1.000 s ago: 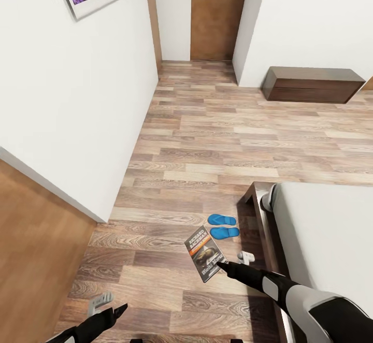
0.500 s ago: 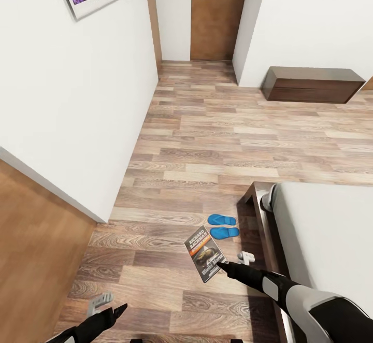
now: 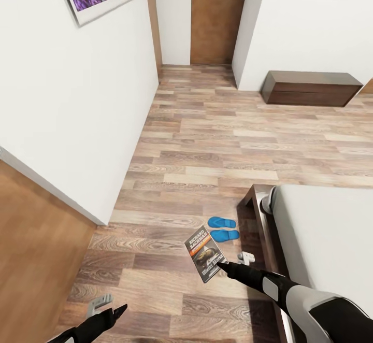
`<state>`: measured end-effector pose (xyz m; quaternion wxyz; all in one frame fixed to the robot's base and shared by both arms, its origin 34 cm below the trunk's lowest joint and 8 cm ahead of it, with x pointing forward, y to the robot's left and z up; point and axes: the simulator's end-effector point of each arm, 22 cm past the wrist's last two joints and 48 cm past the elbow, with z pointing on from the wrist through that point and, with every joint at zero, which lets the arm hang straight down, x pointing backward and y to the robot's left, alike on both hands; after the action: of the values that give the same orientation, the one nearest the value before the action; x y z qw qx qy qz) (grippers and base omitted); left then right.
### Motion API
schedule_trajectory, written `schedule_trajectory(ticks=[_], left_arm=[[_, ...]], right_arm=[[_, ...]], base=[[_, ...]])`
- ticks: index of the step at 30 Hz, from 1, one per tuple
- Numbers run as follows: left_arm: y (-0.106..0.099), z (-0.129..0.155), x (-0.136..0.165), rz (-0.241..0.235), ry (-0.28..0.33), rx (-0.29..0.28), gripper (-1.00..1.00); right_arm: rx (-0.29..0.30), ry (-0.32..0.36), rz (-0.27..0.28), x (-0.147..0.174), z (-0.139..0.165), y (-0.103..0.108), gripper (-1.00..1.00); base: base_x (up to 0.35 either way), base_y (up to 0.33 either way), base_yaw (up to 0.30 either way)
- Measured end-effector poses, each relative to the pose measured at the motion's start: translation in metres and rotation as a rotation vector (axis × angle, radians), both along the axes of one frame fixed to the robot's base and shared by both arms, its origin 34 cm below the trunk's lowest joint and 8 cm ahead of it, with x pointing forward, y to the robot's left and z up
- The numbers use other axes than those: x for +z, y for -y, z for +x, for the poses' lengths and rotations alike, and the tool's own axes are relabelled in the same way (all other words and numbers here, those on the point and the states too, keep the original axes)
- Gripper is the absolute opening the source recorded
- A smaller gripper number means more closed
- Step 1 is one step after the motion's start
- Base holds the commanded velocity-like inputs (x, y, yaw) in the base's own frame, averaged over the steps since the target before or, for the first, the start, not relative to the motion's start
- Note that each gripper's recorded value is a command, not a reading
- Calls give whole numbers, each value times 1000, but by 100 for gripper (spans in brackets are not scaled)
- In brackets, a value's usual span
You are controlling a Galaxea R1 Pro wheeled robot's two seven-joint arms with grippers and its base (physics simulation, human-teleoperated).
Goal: In the bedroom, move the book from the bed onto either nightstand, and place the two sandals side by side next to the bed.
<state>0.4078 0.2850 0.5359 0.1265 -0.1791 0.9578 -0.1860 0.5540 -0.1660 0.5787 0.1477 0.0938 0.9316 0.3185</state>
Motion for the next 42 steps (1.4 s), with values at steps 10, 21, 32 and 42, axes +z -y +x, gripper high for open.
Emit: schedule_trajectory(ticks=[10,21,32,42], left_arm=[[0,7,5,0,16,0,100],[-1,14,10,1,33,0,100],[1,20,15,-2,49,-1,100],[12,18,18,-16,54,-1,100]], right_arm=[[0,16,0,7,6,0,-100],[-6,9,1,9,-4,0,-100],[0,-53,1,0,-57,0,-100],[-1,-39,1,5,-52,0,-100]], base=[[0,0,0],[0,0,0],[0,0,0],[0,0,0]])
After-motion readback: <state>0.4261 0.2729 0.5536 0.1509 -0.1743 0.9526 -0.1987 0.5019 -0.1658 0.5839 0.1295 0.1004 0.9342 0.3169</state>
